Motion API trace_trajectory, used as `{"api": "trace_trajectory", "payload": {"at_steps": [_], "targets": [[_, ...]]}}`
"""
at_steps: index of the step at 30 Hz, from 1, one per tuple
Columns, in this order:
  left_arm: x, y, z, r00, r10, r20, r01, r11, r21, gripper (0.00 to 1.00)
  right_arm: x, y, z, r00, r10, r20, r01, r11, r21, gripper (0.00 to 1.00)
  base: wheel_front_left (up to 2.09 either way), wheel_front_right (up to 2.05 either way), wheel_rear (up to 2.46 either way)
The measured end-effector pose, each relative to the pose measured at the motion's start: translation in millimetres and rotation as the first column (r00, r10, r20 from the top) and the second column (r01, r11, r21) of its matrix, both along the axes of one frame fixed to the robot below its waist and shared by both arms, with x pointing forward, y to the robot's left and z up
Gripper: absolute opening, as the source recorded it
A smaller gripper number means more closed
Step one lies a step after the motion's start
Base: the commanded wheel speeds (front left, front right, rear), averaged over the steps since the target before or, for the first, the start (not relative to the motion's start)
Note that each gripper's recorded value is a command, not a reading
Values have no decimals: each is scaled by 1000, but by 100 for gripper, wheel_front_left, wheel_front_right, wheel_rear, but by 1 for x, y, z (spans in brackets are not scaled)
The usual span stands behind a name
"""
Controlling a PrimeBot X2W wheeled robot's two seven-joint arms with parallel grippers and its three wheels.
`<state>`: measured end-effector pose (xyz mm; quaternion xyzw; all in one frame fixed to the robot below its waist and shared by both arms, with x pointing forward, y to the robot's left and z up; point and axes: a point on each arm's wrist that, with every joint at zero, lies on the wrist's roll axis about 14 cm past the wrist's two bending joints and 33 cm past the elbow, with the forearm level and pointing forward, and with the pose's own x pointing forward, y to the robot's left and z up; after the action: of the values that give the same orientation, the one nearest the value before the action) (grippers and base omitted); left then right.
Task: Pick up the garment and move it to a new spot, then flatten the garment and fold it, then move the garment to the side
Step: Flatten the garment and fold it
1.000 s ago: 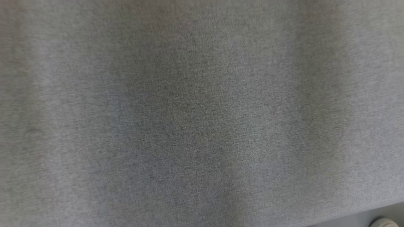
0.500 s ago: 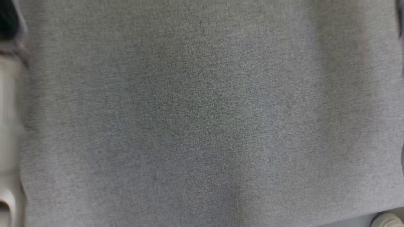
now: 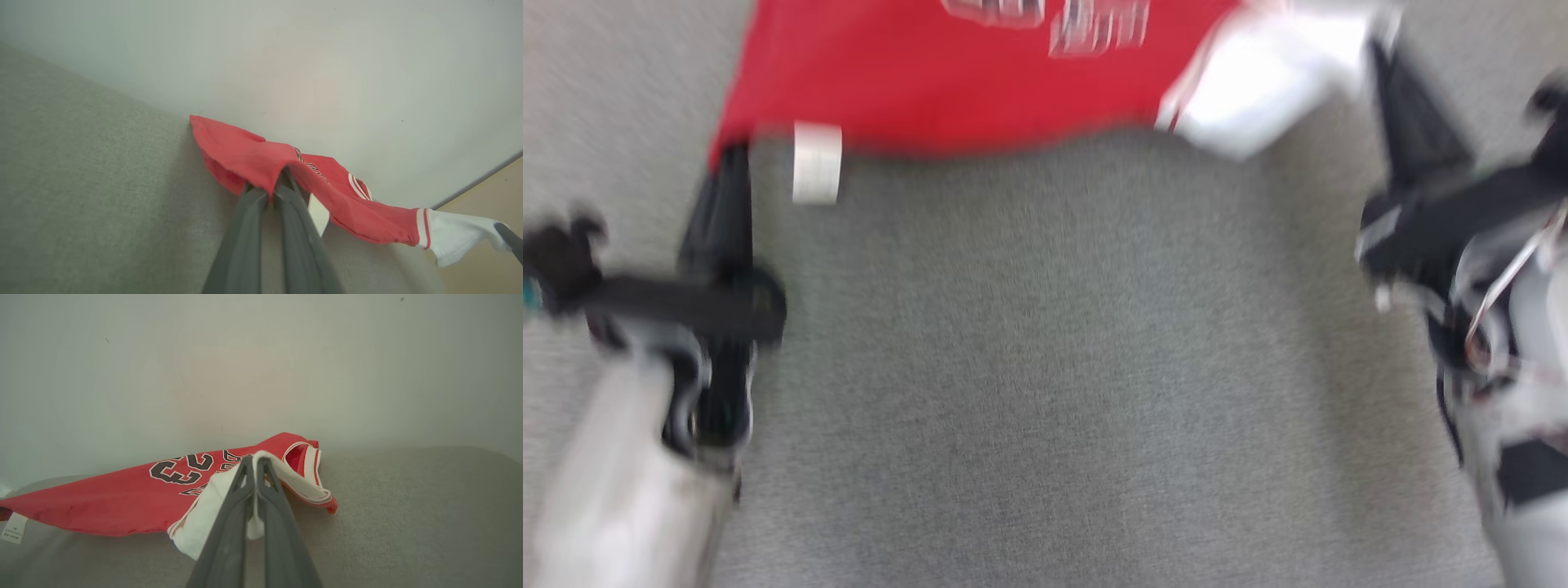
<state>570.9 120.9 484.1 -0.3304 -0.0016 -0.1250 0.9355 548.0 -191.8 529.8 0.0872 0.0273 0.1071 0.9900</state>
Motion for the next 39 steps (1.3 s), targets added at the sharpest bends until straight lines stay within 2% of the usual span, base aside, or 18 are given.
{"api": "trace_trajectory", "payload": {"at_steps": [6,12,19,26,32,35,39], "targets": [[-60,11,-6,997,57,-52,-58,998,-13,0,-61,-13,-7,987,-48,-151,37,997,-75,0,0,0,0],[-111,6,-2,996,63,-55,-63,998,14,0,-121,-22,-22,943,-100,-317,58,989,-138,0,0,0,0],[-155,11,-9,996,58,-70,-50,993,108,0,-185,-25,-45,853,-129,-505,18,976,-219,0,0,0,0],[-188,22,-26,986,87,-145,-57,978,198,0,-250,-20,-77,709,-120,-695,-53,974,-222,0,0,0,0],[-209,28,-47,969,87,-233,-12,953,304,0,-279,-16,-91,639,-107,-762,-80,976,-204,0,0,0,0],[-219,27,-57,958,74,-276,22,943,332,0,-280,-17,-94,639,-115,-761,-76,974,-211,0,0,0,0],[-222,23,-62,953,55,-298,54,937,346,0,-272,-22,-95,666,-129,-734,-56,973,-222,0,0,0,0]]}}
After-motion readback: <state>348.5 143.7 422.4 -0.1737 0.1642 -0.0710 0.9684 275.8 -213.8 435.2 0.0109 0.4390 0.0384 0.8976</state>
